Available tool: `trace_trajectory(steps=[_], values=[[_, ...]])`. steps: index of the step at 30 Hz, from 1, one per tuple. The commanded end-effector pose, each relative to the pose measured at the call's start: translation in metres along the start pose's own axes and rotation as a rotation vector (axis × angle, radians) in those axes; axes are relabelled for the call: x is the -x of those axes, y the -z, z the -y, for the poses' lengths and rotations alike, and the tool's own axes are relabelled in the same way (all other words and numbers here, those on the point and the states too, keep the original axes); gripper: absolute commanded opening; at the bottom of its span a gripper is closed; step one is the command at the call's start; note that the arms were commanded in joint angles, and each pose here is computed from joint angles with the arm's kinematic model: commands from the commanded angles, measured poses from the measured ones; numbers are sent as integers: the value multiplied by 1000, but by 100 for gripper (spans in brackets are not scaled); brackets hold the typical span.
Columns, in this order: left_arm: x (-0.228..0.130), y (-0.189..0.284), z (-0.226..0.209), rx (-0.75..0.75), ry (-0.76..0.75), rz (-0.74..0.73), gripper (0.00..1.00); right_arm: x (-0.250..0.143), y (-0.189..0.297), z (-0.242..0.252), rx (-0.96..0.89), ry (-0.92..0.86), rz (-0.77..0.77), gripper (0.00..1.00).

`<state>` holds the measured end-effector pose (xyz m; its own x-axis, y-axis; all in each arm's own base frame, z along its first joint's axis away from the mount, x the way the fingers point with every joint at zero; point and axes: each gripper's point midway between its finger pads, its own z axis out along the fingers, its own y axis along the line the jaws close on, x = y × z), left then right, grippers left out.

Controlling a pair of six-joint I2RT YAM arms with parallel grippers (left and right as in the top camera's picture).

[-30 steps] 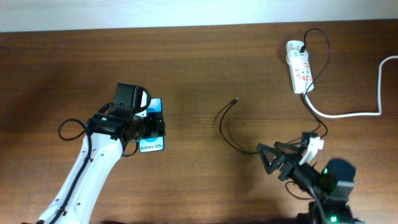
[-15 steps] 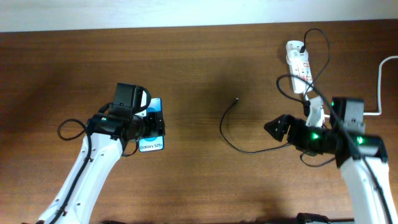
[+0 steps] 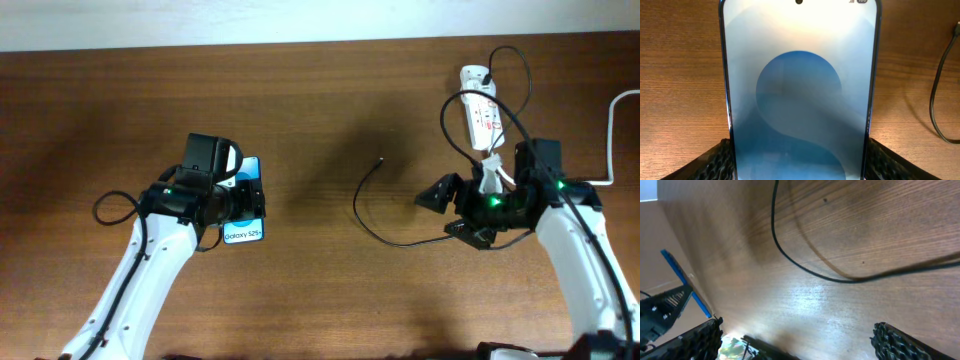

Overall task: Plug charger to phone and switch on socket
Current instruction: 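Move the right gripper toward the black cable's USB-C end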

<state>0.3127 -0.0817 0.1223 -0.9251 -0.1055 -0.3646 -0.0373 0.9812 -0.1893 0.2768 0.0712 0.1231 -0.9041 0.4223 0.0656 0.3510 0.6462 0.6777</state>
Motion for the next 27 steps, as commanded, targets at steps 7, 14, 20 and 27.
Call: trace_trajectory(steps=[7,14,20,27], values=[[14,15,7,-24,-22,61,40,19,-51,-27,21,108,-12,98],[14,15,7,-24,-22,61,41,54,-97,-23,-93,2,127,99],[15,15,7,-24,-22,61,41,73,-131,-14,-75,-110,149,87],[15,15,7,-24,-22,62,41,76,-164,-17,-32,-139,132,79]])
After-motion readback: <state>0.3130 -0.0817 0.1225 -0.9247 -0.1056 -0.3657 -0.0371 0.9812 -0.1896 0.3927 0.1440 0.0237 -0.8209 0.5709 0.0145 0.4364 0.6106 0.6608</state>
